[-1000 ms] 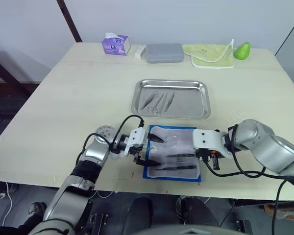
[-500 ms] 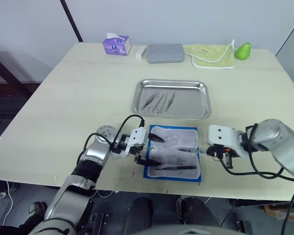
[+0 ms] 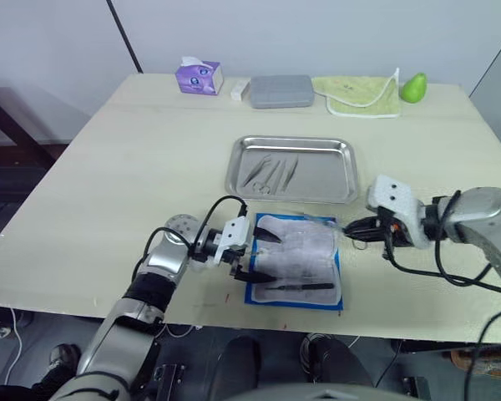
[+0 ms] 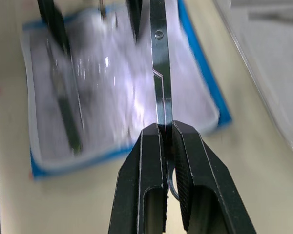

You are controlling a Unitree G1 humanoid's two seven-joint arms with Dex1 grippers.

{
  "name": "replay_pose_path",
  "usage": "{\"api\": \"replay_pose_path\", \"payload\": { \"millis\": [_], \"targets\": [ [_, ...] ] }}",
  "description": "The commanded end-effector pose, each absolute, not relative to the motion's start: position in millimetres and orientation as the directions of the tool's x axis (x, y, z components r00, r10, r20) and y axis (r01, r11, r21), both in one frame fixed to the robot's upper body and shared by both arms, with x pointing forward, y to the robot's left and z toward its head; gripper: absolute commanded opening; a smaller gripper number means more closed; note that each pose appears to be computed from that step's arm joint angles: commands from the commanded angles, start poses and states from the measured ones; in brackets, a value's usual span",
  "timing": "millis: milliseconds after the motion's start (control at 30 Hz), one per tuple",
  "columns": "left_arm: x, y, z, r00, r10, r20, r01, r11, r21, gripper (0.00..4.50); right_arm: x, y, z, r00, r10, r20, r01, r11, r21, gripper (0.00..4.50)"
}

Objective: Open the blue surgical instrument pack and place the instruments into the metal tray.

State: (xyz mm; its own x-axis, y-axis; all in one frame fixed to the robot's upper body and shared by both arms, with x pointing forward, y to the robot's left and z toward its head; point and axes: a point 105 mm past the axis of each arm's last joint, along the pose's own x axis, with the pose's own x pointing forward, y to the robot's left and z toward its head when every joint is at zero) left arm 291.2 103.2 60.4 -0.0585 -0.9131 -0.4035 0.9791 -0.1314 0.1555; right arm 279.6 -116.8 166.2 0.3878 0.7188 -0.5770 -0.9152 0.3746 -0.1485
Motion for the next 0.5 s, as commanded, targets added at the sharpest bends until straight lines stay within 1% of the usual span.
{"api": "replay_pose_path", "payload": {
  "millis": [33, 100, 133, 200, 233, 333, 500],
  "targets": [
    [282.0, 107.5, 28.6, -0.065, -0.879, -0.472, 0.994, -0.100, 0.050, 4.50, 310.2, -103.6, 194.2, 0.565, 0.679, -0.468, -0.812, 0.558, -0.170, 0.09],
    [282.3, 107.4, 29.0, -0.056, -0.882, -0.468, 0.994, -0.091, 0.052, 4.50, 328.7, -95.5, 201.7, 0.651, 0.607, -0.456, -0.733, 0.658, -0.173, 0.09],
    [282.4, 107.1, 29.1, -0.052, -0.883, -0.467, 0.995, -0.087, 0.054, 4.50, 336.4, -89.4, 206.7, 0.669, 0.595, -0.445, -0.706, 0.695, -0.133, 0.09],
    [282.8, 106.7, 29.7, -0.044, -0.886, -0.462, 0.995, -0.079, 0.056, 4.50, 344.1, -77.3, 213.5, 0.666, 0.614, -0.423, -0.684, 0.729, -0.019, 0.09],
    [282.9, 106.2, 29.8, -0.042, -0.886, -0.461, 0.995, -0.077, 0.057, 4.50, 351.9, -74.4, 214.1, 0.689, 0.596, -0.413, -0.656, 0.755, -0.003, 0.09],
    [283.1, 105.8, 30.4, -0.034, -0.889, -0.456, 0.996, -0.068, 0.059, 4.50, 377.5, -71.4, 210.6, 0.767, 0.517, -0.381, -0.547, 0.837, 0.034, 0.09],
    [283.4, 106.1, 30.4, -0.025, -0.890, -0.455, 0.996, -0.059, 0.061, 4.50, 399.5, -58.7, 198.0, 0.806, 0.452, -0.383, -0.453, 0.887, 0.093, 0.09]
  ]
}}
